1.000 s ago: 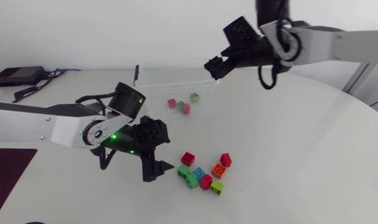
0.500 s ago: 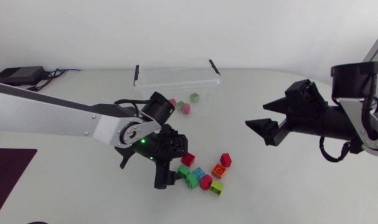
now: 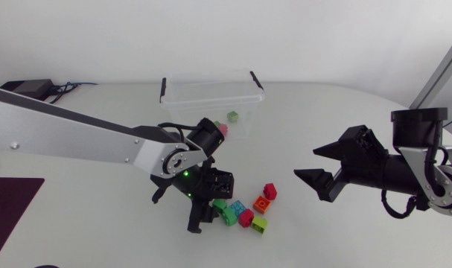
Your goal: Pick up the duplo bricks and place them in the container
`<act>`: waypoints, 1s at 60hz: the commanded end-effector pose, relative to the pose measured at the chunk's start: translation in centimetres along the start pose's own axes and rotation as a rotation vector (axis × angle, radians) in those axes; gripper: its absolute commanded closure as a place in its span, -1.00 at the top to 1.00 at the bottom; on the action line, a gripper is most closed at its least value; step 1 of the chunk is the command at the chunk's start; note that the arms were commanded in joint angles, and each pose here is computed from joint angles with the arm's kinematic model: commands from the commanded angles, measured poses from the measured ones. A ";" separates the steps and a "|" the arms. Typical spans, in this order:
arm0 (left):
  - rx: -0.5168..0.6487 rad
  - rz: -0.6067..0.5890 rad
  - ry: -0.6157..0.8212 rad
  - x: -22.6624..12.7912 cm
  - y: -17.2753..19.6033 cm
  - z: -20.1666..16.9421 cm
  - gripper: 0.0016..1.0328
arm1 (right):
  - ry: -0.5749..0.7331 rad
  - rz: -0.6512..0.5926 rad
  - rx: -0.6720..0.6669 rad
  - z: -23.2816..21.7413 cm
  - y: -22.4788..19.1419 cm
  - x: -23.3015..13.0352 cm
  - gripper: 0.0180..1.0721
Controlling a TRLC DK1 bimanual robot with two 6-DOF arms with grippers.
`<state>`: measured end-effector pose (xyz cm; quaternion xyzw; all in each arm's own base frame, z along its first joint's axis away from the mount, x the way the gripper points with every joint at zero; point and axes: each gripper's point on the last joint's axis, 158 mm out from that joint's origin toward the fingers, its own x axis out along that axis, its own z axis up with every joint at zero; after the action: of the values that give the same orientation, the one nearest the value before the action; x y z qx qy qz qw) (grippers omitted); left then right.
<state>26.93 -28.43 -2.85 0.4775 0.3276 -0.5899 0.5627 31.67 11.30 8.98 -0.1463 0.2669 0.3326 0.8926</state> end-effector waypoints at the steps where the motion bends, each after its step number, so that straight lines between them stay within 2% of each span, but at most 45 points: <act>1: 0.039 -0.020 0.014 0.8 -0.3 0.3 -0.21 | 0.014 0.007 -0.011 -1.0 0.3 0.2 0.91; 4: 0.043 -0.022 0.014 0.8 -0.4 0.4 -0.42 | 0.033 0.012 -0.004 -1.5 0.4 0.6 0.91; 6: 0.044 -0.025 0.014 0.9 -0.5 0.5 -0.65 | 0.050 0.011 -0.002 -1.9 0.3 0.8 0.91; 8: 0.043 -0.023 0.018 0.9 -0.6 0.5 -0.72 | 0.067 0.014 0.003 -2.3 0.4 1.2 0.91; 21: 0.041 -0.027 0.024 -0.1 -1.3 0.3 -0.75 | 0.168 0.036 -0.011 -2.7 2.6 3.2 0.90; 31: 0.005 0.037 -0.004 -3.1 -0.1 0.3 -0.75 | 0.236 0.068 0.003 -2.7 4.1 4.7 0.89; 36: -0.014 0.087 -0.027 -5.2 0.9 0.4 -0.75 | 0.278 0.070 0.012 -2.7 4.7 5.6 0.80; 46: -0.075 0.242 -0.093 -10.4 4.9 0.4 -0.75 | 0.366 0.050 0.026 -3.9 5.5 7.3 0.72; 51: -0.149 0.363 -0.149 -13.3 8.4 0.3 -0.75 | 0.406 0.039 0.041 -4.8 5.6 7.9 0.72; 55: -0.227 0.476 -0.210 -15.5 11.7 0.1 -0.74 | 0.439 0.028 0.059 -5.5 5.7 8.5 0.64; 60: -0.280 0.547 -0.256 -17.1 13.8 0.0 -0.74 | 0.471 0.015 0.076 -6.2 5.6 8.8 0.63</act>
<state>37.08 -24.72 12.15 0.4188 0.2136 -0.4478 0.7606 30.97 17.15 -0.99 -0.1937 0.4640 0.3016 0.8101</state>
